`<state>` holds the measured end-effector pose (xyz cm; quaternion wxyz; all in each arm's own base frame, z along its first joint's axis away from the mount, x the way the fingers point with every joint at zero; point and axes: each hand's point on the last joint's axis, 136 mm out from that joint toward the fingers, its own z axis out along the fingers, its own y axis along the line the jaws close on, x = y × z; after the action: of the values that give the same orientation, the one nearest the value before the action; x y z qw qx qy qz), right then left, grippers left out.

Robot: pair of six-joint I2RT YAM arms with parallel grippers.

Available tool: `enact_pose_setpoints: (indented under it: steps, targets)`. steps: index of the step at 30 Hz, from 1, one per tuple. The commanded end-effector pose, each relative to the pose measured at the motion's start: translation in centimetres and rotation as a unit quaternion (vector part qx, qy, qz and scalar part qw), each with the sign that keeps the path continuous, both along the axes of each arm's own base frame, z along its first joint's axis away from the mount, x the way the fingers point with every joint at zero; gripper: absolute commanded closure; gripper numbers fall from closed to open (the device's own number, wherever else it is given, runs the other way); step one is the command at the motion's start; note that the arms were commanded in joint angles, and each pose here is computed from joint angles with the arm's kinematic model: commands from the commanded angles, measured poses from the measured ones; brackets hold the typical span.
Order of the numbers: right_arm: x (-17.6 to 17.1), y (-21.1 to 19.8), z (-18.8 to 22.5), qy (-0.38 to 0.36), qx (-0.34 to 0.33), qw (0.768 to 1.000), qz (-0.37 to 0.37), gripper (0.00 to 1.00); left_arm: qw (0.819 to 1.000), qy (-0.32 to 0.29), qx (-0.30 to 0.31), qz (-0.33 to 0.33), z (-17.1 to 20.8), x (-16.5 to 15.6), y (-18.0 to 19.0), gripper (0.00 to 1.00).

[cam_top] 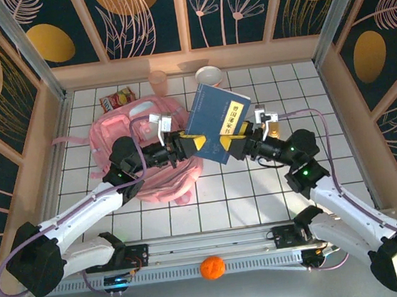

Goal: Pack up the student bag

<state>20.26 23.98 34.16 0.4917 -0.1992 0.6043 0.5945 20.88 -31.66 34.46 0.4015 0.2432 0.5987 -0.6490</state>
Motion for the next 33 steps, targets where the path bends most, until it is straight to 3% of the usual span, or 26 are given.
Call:
enact_pose_setpoints:
  steps: [1,2,3,5,7,10,15,18,20,25,28,33]
  targets:
    - [-2.2,-0.4,3.1,-0.077,0.026,0.996,0.031,0.75,0.999,-0.037,-0.017,0.022,2.0,0.2,0.6,0.87]
    - [-2.0,-0.6,2.8,-0.08,0.019,0.996,0.022,0.94,0.999,-0.037,-0.011,0.033,1.8,0.5,0.7,0.78]
    - [-1.6,-1.0,2.4,-0.076,0.011,0.997,0.001,1.0,0.998,-0.039,0.0,0.049,1.4,0.9,0.8,0.67]
    - [-0.4,-2.0,1.7,-0.075,-0.015,0.996,-0.055,1.0,0.993,-0.054,0.044,0.095,0.6,2.2,1.3,0.44]
    - [0.6,-3.1,0.9,-0.071,-0.057,0.99,-0.108,1.0,0.981,-0.097,0.1,0.136,-0.2,3.0,2.1,0.31]
    - [1.9,-4.4,-1.0,-0.07,-0.15,0.972,-0.164,1.0,0.943,-0.207,0.203,0.162,-1.5,2.9,3.6,0.23]
    - [3.4,-4.5,-5.7,-0.06,-0.323,0.929,-0.171,1.0,0.844,-0.385,0.348,0.137,-4.6,1.6,6.2,0.15]
    - [3.0,-3.2,-8.6,-0.081,-0.416,0.895,-0.138,1.0,0.802,-0.431,0.397,0.12,-5.7,1.4,7.2,0.13]
    - [2.8,-2.4,-10.2,-0.104,-0.465,0.872,-0.112,1.0,0.784,-0.442,0.422,0.109,-6.3,1.5,7.6,0.12]
    - [1.2,0.6,-12.9,-0.176,-0.532,0.828,-0.025,1.0,0.778,-0.438,0.446,0.068,-8.3,1.4,7.3,0.1]
    - [0.2,2.6,-13.1,-0.222,-0.541,0.811,0.014,1.0,0.789,-0.426,0.441,0.032,-9.6,0.8,6.5,0.1]
    - [-1.1,5.0,-12.2,-0.292,-0.516,0.803,0.066,1.0,0.809,-0.42,0.409,-0.02,-11.2,-0.8,5.3,0.2]
